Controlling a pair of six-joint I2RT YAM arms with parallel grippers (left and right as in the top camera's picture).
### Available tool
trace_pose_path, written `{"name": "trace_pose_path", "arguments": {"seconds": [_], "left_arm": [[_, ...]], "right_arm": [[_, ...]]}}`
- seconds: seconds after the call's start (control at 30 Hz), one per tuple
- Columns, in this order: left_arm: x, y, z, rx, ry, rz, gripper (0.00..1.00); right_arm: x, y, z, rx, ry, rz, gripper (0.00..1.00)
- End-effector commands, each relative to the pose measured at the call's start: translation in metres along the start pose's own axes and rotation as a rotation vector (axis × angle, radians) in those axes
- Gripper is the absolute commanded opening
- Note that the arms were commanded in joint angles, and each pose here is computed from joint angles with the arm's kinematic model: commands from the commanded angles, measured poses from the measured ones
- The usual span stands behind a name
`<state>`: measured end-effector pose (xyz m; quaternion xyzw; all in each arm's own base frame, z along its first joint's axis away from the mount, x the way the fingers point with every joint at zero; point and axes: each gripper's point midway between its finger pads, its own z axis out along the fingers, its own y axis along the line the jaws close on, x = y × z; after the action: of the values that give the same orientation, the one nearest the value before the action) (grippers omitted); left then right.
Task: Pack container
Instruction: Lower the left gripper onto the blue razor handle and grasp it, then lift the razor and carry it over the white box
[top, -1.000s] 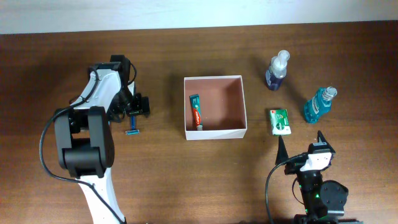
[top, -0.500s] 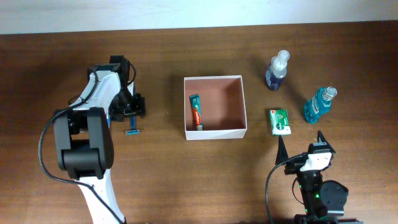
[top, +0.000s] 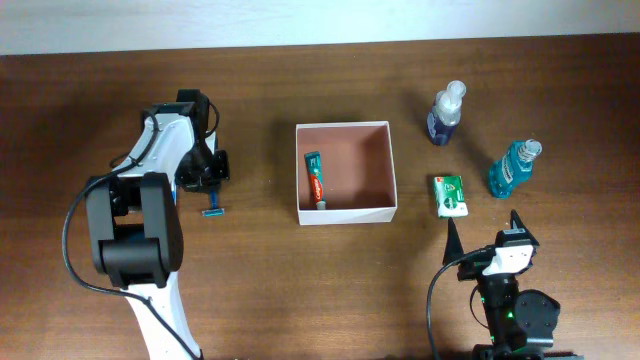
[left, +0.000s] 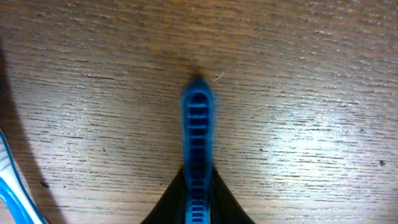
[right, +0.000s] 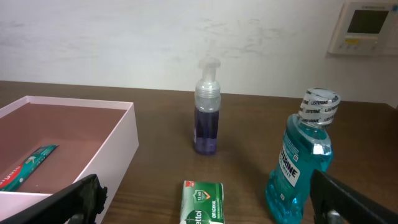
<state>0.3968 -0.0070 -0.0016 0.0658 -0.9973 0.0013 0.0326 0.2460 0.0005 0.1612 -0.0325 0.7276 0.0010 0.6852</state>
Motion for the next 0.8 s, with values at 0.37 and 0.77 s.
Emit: {"name": "trace_pose_path", "arguments": {"seconds": [0.37, 0.77], "left_arm": [[-0.005, -0.003, -0.031, 0.023, 0.004, 0.001, 0.07], [-0.011, -0.066, -0.124, 0.144, -0.062, 0.1, 0.03]], "right_arm": [[0.002, -0.001, 0.0, 0.005, 0.001, 0.004, 0.98], [0.002, -0.001, 0.0, 0.005, 0.001, 0.004, 0.98]]}}
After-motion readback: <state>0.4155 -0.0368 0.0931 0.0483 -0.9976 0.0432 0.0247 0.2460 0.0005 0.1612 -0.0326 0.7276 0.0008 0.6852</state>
